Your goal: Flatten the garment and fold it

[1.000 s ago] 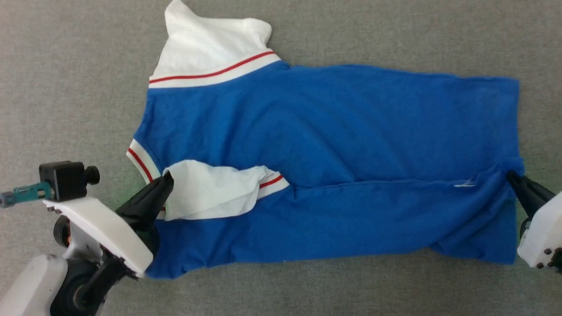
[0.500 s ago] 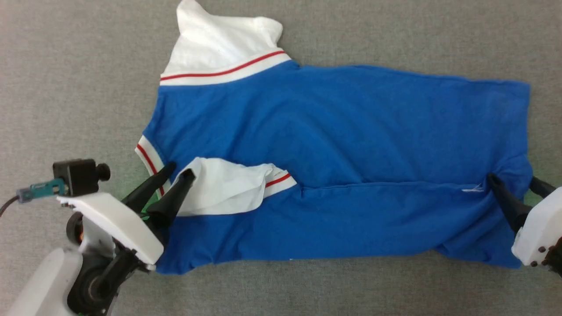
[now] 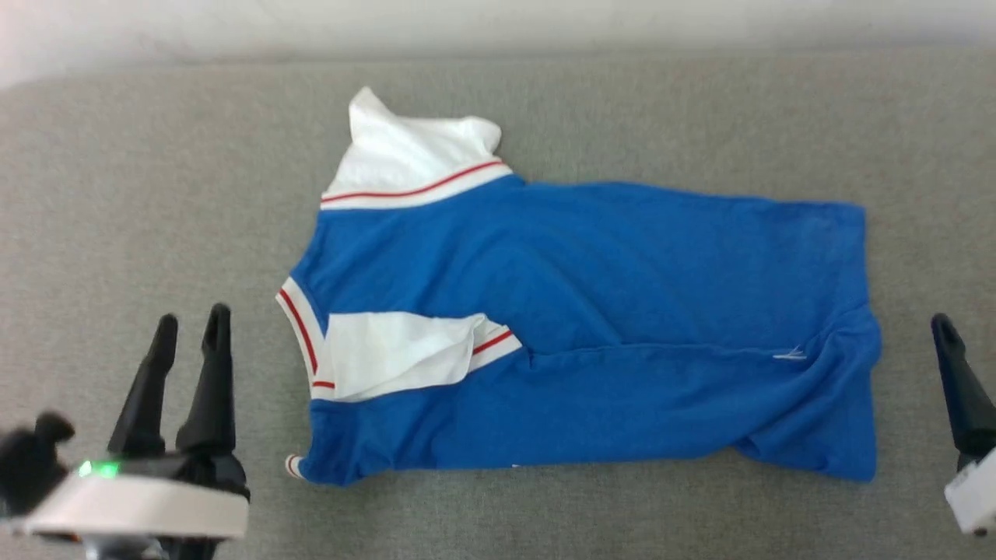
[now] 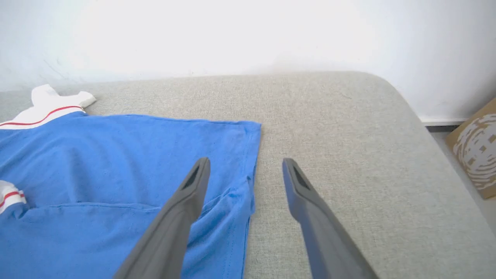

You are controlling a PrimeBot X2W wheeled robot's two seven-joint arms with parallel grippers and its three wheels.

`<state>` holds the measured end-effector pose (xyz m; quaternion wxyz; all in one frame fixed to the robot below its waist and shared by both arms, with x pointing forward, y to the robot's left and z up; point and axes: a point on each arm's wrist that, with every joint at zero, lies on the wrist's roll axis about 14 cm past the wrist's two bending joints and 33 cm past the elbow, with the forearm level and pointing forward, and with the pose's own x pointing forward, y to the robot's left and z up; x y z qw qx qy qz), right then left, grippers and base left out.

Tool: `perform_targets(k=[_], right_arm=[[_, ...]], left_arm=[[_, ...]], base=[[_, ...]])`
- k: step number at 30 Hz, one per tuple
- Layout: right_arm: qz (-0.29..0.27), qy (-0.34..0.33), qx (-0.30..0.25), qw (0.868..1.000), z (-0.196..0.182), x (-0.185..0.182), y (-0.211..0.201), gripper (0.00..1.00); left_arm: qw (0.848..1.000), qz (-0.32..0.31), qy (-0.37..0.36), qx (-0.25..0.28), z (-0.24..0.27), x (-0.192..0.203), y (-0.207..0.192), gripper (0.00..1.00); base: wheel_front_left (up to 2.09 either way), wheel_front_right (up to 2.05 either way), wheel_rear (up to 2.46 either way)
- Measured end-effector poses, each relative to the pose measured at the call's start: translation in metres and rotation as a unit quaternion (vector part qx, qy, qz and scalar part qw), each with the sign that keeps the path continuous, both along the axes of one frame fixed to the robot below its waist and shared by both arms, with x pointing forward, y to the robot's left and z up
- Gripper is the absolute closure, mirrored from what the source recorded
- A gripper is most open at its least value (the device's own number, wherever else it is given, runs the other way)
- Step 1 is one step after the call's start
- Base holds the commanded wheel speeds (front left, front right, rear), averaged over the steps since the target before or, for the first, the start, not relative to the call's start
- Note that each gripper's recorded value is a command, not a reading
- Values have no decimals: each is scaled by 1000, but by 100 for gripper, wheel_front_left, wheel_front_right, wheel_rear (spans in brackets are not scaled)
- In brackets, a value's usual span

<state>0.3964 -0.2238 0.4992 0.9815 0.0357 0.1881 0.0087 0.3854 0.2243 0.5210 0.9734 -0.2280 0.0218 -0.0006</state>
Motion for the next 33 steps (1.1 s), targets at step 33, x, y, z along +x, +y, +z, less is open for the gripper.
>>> perform_targets(k=[33], right_arm=[[-19, -91, -7, 996, -9, -37, 8, 0]], left_arm=[[948, -130, 274, 99, -76, -51, -39, 0]], base=[[0, 0, 0]])
